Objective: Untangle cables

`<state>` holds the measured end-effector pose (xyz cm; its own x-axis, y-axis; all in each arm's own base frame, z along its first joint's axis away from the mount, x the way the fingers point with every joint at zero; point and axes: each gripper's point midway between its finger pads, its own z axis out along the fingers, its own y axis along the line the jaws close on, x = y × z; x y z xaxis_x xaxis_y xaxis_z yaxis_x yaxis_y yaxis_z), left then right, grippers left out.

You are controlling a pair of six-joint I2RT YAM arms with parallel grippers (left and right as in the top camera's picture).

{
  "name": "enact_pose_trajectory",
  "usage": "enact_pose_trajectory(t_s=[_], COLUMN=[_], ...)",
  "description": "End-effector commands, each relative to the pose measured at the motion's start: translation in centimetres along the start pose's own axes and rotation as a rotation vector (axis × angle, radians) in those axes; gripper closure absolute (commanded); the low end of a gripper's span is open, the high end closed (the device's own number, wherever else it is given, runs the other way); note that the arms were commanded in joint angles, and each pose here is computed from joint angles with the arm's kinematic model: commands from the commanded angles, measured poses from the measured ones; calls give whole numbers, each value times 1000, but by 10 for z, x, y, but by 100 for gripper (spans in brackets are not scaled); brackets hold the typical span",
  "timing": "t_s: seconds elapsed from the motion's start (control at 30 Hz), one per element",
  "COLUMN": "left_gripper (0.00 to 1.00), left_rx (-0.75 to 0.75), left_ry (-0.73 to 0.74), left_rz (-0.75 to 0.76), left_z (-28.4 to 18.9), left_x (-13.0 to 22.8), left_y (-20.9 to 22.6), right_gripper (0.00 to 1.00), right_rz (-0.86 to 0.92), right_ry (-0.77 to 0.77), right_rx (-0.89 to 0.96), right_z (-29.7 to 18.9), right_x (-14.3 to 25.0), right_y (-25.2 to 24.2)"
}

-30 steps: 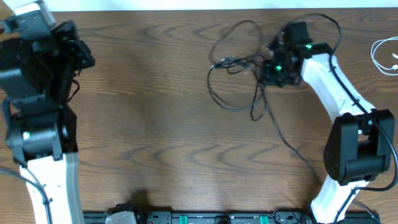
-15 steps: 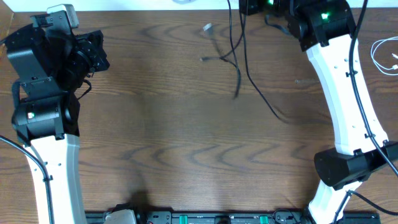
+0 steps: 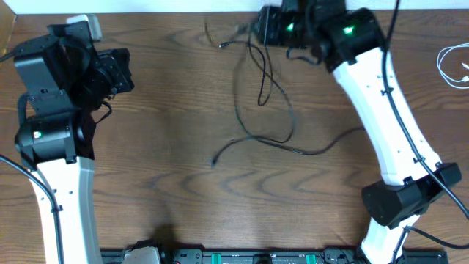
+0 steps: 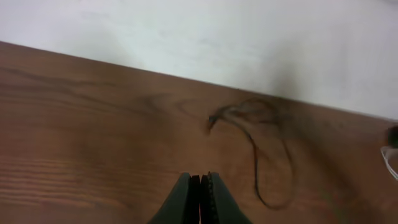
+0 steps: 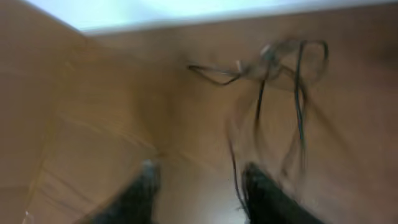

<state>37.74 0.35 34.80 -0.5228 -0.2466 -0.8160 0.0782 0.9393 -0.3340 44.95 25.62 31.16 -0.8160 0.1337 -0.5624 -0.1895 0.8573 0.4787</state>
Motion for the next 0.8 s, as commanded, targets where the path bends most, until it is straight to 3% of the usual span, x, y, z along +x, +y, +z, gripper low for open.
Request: enact_pose_trajectory(t_s=[0.0, 0.37, 0.63, 0.77], left_gripper=[92, 83, 51, 43], left_rx=[91, 203, 345, 405], left_ry=[31, 177, 346, 355], left_rz=[92, 147, 283, 326], left_z=[2, 39, 118, 177], left_x=[6, 50, 113, 143], left_y=[-24, -64, -116, -139], right_gripper=[42, 19, 16, 17], right_rz=[19, 102, 207, 216], right_ry=[8, 18, 55, 89], right_rx=[141, 435, 546, 571], right_z=[-2, -31, -63, -67], right_x=[8, 1, -1, 6], right_y=[-28, -125, -197, -211])
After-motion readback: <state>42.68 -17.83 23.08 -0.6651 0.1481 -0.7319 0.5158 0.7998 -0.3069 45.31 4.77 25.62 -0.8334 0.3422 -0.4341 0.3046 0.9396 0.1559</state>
